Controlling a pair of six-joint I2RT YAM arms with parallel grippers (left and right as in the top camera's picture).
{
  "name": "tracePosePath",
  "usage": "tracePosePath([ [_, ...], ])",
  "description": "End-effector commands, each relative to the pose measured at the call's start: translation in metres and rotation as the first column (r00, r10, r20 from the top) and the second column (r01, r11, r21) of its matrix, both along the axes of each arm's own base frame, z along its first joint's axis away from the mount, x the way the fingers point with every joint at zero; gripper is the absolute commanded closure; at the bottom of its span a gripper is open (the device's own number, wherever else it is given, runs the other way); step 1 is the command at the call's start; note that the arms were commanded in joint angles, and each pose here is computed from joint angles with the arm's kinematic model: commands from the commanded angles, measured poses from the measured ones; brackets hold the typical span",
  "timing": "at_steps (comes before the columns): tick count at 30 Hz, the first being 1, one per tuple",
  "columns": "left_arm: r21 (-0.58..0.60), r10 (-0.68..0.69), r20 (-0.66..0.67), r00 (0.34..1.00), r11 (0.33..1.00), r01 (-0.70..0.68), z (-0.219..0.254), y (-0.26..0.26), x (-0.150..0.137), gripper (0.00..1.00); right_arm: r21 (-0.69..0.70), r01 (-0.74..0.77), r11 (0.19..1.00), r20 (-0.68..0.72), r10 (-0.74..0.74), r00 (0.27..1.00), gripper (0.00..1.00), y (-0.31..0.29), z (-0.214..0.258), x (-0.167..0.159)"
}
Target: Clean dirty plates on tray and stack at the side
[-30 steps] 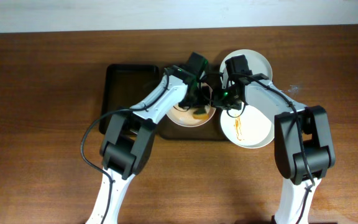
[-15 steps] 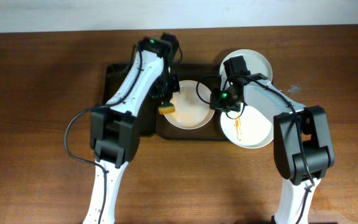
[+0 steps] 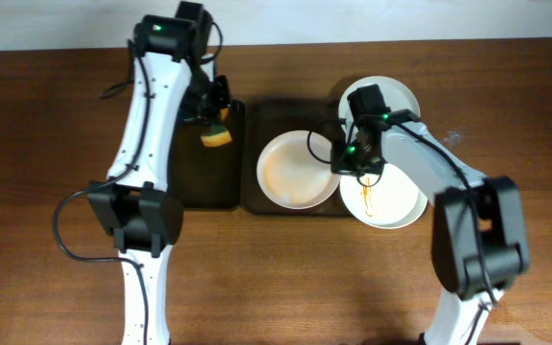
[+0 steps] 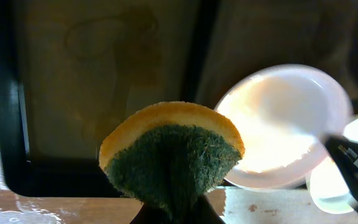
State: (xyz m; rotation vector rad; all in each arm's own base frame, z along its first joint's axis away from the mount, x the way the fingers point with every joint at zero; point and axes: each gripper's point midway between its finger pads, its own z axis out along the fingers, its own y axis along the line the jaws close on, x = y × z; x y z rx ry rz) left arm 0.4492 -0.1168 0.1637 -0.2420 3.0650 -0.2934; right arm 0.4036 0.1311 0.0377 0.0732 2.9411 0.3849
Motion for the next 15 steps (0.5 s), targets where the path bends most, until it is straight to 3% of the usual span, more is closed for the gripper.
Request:
tracePosePath([
  [1,-0.017,0.028,0.042,0.999,0.999,-0.027,0.011,0.019,0.008,1.0,-0.127,0.041,0.991,0.2,-0.015,0.98,0.96,-0.02,0.069,0.019],
  [7,-0.031,0.062,0.127,0.99,0.998,-0.058,0.015,0.032,0.032,1.0,-0.382,0.135,0.914,0.372,0.018,0.928,0.96,-0.035,0.132,0.021],
  [11,-0.034,0.063,0.163,0.985,0.998,-0.058,0.016,0.032,0.041,1.0,-0.609,0.223,0.761,0.485,0.136,0.864,0.96,-0.021,0.167,0.015],
  [15,-0.037,0.068,0.181,0.981,0.997,-0.062,0.018,0.034,0.046,1.0,-0.713,0.376,0.592,0.601,0.24,0.762,0.96,-0.002,0.209,0.005],
])
